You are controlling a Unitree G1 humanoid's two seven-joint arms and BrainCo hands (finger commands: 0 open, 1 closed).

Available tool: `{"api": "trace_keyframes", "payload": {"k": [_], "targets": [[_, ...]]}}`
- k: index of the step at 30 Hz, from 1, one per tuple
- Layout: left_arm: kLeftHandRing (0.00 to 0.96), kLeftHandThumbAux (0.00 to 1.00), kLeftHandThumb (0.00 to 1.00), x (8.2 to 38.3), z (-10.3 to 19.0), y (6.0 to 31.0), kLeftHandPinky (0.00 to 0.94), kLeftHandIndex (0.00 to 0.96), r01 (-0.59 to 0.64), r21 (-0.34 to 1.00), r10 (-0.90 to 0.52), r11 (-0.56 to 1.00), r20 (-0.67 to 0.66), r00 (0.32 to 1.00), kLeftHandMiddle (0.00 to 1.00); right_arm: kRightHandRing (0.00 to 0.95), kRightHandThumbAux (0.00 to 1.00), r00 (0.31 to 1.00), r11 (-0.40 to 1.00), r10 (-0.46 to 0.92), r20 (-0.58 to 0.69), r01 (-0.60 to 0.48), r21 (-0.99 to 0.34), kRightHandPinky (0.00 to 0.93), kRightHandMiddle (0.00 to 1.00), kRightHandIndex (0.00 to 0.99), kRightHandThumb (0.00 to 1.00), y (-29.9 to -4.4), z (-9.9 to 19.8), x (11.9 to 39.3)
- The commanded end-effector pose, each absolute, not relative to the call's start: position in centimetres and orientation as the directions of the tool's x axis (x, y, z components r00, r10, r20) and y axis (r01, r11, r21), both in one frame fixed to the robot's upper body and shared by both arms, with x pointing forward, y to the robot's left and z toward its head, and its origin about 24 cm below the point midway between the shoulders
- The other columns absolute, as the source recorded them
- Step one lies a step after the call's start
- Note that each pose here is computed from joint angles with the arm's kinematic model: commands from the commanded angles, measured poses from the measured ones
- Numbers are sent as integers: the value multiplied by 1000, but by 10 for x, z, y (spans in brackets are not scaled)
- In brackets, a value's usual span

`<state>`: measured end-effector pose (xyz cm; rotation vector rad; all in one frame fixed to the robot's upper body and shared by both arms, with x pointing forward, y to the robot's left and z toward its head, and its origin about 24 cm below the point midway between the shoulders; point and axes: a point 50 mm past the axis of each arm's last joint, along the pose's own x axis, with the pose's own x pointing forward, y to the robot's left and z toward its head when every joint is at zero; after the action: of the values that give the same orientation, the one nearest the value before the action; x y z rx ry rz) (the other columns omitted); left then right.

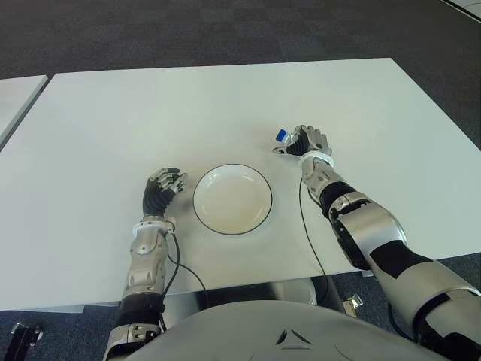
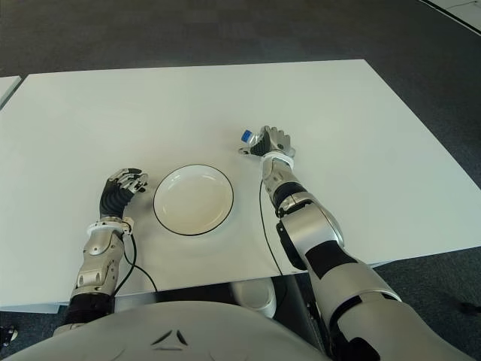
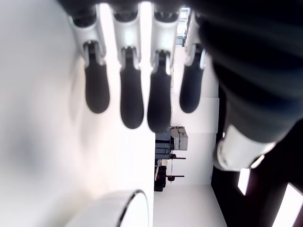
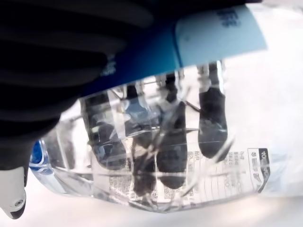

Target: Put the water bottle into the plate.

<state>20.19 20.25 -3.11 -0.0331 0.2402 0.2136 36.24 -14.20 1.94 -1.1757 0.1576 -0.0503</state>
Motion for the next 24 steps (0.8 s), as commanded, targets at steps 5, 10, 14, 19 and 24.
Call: {"api": "trace_keyframes", "payload": {"k": [5,10,14,19,24], "targets": [[522,714,706,181,-59,200,505,430,-240,5,221,971,-410,885,544,863,715,998,450,-58,9,34,-892,867,861,442,713,-125,36,369],[522,715,706,181,-58,200,511,430,-242,6,223,970,-406,886,542,867,717,992,467,-5,125,113,-877,871,863,441,712,-111,52,374],[524,714,706,181,-58,200,513,430,-241,6,223,971,-405,887,542,871,718,980,493,14,199,166,-854,874,868,441,712,-103,60,375],[524,714,706,182,-58,200,514,431,-243,1,222,970,-407,886,543,878,718,957,555,42,286,216,-803,879,876,441,713,-95,69,373],[527,714,706,182,-58,200,517,431,-245,-6,221,970,-406,887,550,880,716,926,629,83,367,237,-740,878,882,440,716,-89,79,370]]}}
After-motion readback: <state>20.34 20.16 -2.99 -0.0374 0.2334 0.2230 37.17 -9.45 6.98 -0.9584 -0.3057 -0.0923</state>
